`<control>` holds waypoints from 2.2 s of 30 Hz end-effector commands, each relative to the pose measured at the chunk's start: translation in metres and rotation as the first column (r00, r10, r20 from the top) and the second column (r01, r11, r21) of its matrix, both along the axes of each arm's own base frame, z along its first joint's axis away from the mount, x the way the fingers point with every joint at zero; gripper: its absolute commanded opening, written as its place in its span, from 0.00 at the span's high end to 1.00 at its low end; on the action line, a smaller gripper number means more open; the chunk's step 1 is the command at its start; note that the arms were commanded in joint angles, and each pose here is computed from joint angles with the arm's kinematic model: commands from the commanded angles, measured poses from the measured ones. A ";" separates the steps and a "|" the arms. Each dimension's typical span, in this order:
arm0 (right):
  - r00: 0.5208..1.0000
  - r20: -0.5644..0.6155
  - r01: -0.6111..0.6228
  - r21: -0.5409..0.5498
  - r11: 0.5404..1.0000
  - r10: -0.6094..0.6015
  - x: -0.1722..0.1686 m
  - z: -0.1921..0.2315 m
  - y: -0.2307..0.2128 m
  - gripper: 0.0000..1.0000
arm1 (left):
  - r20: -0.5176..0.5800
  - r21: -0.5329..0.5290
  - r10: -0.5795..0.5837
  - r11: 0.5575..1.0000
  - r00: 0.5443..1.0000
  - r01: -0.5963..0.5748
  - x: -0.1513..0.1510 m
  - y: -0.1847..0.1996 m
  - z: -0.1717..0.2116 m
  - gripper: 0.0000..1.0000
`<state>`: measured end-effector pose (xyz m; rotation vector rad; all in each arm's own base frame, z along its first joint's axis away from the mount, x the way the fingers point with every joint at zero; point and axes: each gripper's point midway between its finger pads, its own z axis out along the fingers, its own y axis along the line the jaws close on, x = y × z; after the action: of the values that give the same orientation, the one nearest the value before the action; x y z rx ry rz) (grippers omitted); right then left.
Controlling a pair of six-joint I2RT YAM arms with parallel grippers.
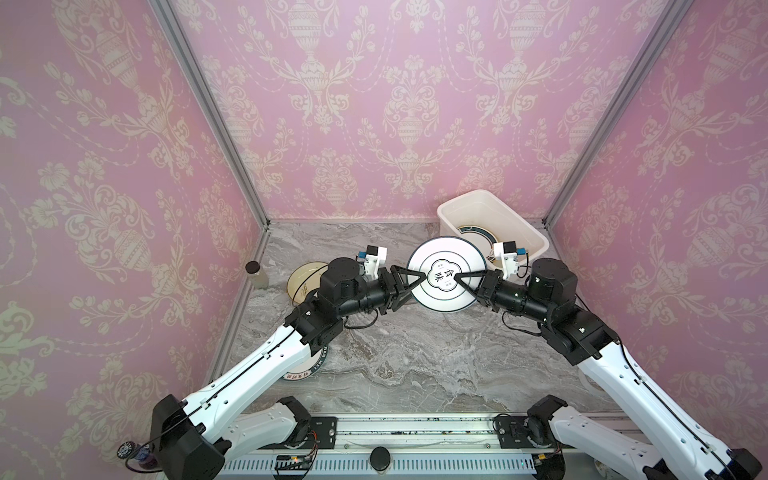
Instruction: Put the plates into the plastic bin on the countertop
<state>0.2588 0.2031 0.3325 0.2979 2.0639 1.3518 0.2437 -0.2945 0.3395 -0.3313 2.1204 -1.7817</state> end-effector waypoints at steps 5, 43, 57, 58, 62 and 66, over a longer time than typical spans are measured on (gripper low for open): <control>0.996 0.025 0.087 -0.015 0.996 -0.087 0.017 0.025 -0.015 1.00 | 0.134 0.036 0.205 0.977 0.969 -0.212 0.006 0.042 0.035 0.16; 0.766 -0.170 0.638 0.092 0.764 -0.620 0.275 -0.044 -0.181 1.00 | 0.353 0.452 -0.086 0.888 0.932 -0.089 0.085 -0.015 0.053 0.01; 0.732 -0.269 0.649 -0.001 0.761 -0.625 0.307 -0.122 -0.173 1.00 | 0.323 0.468 -0.096 0.881 0.942 -0.071 0.092 -0.021 0.047 0.01; 0.728 -0.275 0.651 -0.006 0.759 -0.627 0.309 -0.127 -0.173 1.00 | 0.321 0.469 -0.097 0.880 0.942 -0.069 0.092 -0.022 0.046 0.01; 0.718 -0.303 0.651 -0.026 0.759 -0.626 0.316 -0.145 -0.172 1.00 | 0.311 0.475 -0.100 0.878 0.945 -0.063 0.094 -0.024 0.044 0.01; 0.704 -0.322 0.657 -0.044 0.753 -0.633 0.320 -0.161 -0.172 1.00 | 0.303 0.483 -0.099 0.874 0.948 -0.063 0.096 -0.024 0.041 0.01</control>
<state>0.5634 0.0305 0.1491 1.2615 1.9329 0.9398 0.3384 -0.3191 0.3815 0.1166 2.2068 -1.1362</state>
